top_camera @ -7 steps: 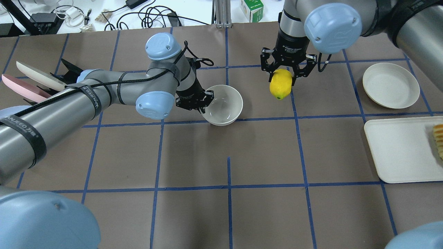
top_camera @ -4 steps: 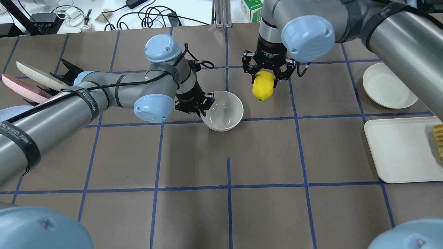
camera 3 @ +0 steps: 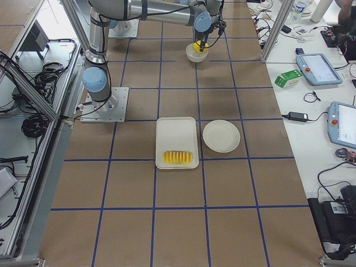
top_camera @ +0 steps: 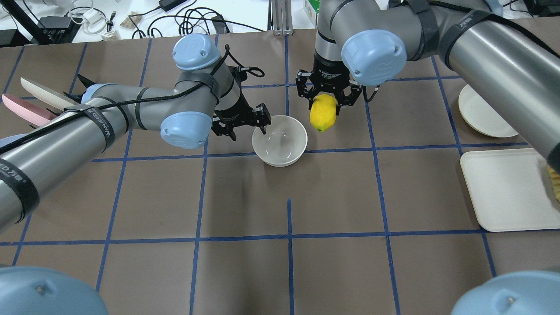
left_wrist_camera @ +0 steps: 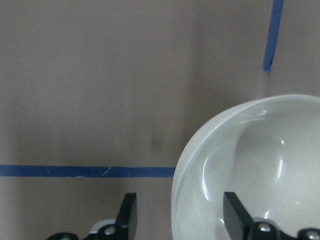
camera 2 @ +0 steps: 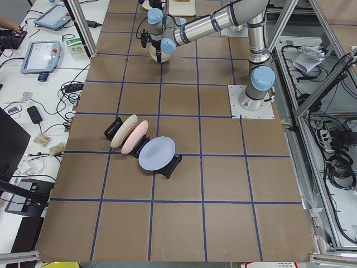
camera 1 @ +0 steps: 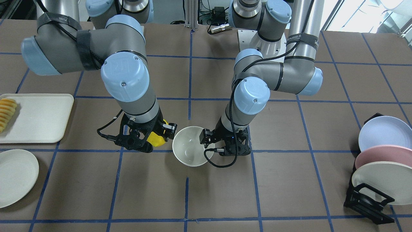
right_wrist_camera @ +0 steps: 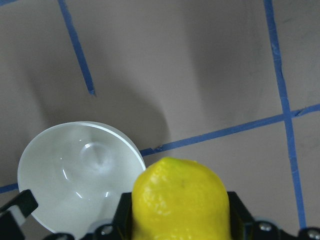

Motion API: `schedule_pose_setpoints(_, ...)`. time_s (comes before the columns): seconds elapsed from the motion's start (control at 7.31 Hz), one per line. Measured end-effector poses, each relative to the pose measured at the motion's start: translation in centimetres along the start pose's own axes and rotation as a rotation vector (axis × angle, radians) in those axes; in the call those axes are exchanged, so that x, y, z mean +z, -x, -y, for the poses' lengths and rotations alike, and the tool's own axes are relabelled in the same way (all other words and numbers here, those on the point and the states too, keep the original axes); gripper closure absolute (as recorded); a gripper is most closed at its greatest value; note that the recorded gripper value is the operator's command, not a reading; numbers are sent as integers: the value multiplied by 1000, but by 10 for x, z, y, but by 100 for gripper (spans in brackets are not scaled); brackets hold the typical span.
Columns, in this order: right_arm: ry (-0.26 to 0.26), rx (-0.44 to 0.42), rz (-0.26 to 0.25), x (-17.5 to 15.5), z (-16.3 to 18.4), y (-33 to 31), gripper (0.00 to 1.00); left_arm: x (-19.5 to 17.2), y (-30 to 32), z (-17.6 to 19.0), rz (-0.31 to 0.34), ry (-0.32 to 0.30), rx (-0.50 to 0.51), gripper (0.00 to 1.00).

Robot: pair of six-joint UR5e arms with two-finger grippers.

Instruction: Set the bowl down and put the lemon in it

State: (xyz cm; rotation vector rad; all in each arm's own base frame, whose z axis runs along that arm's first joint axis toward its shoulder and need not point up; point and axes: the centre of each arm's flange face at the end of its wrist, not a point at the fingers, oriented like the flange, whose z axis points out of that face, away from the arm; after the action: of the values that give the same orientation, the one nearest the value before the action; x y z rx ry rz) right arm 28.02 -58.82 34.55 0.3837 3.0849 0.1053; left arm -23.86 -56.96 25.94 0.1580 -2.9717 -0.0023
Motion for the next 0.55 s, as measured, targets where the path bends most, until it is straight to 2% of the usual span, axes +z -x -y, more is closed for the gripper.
schedule_pose_setpoints(0.27,-28,-33,13,18,-5,27,100,-56,25,1,47,5,6,0)
schedule_pose_setpoints(0.55,-28,-40,12,48,-10,53,100,-111,31,-17,122,-36,20,0)
